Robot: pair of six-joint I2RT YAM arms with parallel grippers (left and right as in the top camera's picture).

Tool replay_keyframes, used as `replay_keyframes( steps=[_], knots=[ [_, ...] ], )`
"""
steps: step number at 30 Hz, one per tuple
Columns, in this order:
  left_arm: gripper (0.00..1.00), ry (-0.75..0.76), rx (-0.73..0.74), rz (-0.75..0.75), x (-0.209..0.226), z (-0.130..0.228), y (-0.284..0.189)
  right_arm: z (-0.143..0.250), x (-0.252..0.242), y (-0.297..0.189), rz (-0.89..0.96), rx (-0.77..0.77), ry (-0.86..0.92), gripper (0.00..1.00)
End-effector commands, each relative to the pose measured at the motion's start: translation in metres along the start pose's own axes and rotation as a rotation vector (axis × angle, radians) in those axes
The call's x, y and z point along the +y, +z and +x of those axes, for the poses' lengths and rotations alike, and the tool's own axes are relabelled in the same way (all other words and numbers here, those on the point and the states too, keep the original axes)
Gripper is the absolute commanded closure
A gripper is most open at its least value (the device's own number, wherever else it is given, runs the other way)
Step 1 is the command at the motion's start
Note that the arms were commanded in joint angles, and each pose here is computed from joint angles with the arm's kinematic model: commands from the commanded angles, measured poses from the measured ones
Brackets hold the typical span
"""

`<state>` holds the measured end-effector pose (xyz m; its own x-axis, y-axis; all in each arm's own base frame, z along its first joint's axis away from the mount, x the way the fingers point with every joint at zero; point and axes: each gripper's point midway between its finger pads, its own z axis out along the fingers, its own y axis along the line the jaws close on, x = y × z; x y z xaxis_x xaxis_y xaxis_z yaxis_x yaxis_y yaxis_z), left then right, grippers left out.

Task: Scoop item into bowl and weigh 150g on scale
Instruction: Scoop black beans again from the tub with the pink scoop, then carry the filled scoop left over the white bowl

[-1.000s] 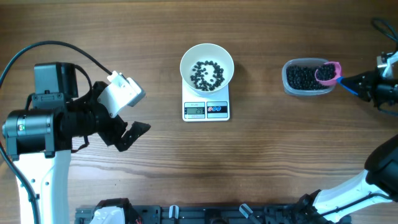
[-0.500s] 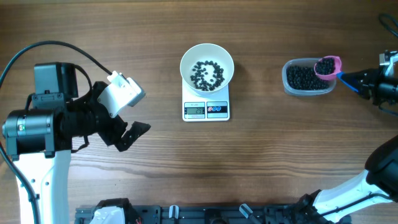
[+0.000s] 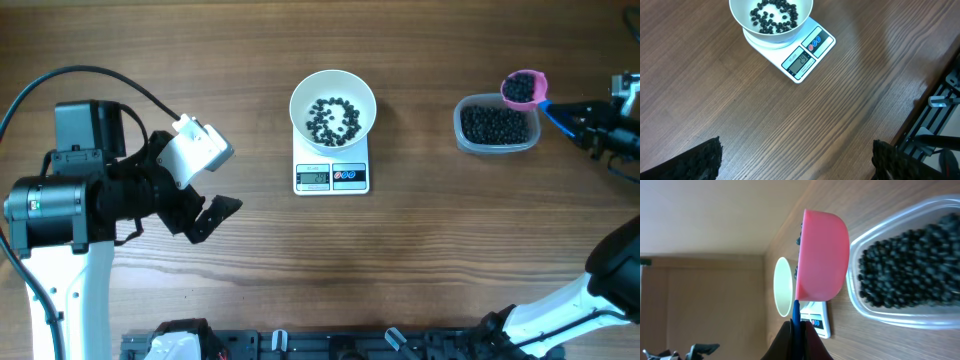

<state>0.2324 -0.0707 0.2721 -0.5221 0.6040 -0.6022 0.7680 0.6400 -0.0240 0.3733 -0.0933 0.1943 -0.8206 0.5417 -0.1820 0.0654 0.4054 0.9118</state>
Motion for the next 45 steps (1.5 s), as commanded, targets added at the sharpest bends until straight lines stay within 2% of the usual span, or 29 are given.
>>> replay_keyframes(
  steps=[1, 22, 45],
  knots=[
    [0.0, -0.011, 0.007, 0.007, -0.001, 0.001, 0.002, 0.0, 0.017, 0.013, -0.115, 0.011, -0.014, 0.96],
    [0.0, -0.011, 0.007, 0.007, -0.001, 0.001, 0.002, 0.033, 0.077, 0.077, -0.3, 0.179, -0.088, 0.96],
    [0.0, -0.011, 0.007, 0.007, -0.001, 0.001, 0.002, 0.07, 0.105, 0.121, -0.35, 0.327, -0.137, 0.96]
  ],
)
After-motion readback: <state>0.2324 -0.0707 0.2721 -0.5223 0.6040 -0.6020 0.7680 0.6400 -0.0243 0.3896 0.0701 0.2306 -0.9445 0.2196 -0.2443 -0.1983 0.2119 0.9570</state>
